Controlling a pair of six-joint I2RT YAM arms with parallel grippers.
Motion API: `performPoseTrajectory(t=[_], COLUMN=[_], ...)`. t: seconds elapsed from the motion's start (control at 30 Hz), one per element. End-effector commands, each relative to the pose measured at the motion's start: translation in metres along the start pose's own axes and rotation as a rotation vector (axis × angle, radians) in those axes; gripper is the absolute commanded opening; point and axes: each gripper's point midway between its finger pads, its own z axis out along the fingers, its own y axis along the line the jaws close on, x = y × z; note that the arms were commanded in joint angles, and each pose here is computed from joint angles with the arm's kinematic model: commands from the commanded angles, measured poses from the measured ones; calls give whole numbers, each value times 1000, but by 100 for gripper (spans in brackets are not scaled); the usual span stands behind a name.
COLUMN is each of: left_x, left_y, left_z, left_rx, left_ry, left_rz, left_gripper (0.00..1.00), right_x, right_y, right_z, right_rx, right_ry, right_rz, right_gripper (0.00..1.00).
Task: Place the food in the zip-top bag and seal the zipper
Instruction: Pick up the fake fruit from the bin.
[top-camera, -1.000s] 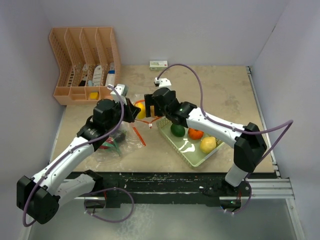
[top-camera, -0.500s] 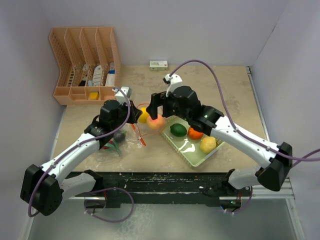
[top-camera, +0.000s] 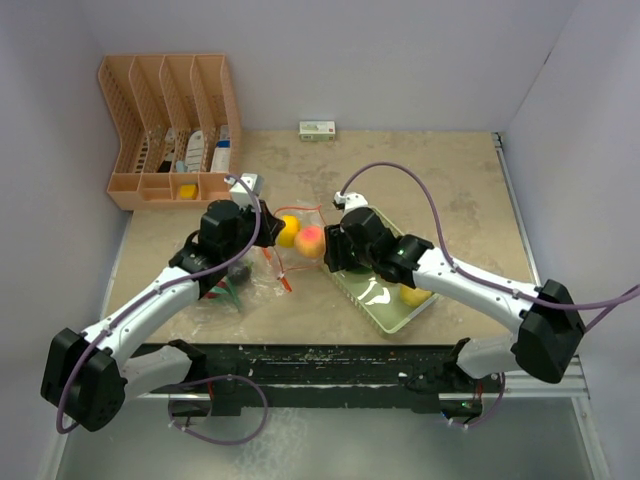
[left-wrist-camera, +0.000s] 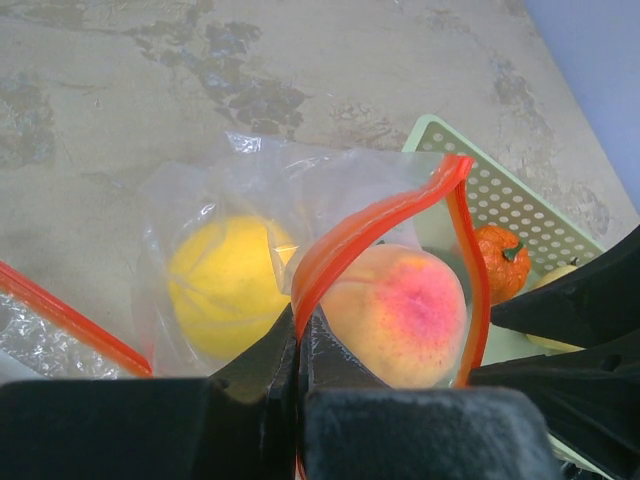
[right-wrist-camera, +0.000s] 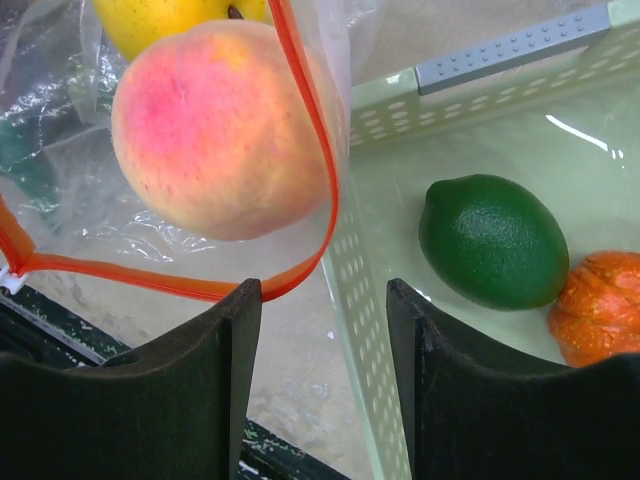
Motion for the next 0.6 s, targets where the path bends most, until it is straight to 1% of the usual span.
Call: performPoseTrajectory(t=[0.0, 0.3, 0.47, 0.57], left_x=[-32, -32, -30, -29], left_y=[-12, -17, -18, -18], left_z=[-6, -5, -5, -4], left_rx=[36, 57, 66, 72], left_ry=[-95, -92, -86, -88], left_rz=[-5, -17, -21, -26], left_gripper=[0, 0, 0, 0], right_x=[-25, -33, -30, -34], right_y=[12, 22, 23, 23], right_z=[-2, 26, 42, 45], right_rx=[-62, -98, -88, -90], right_ry=[-90, -119, -113, -138], right_rz=[42, 67, 75, 85], right_gripper=[55, 58, 55, 54])
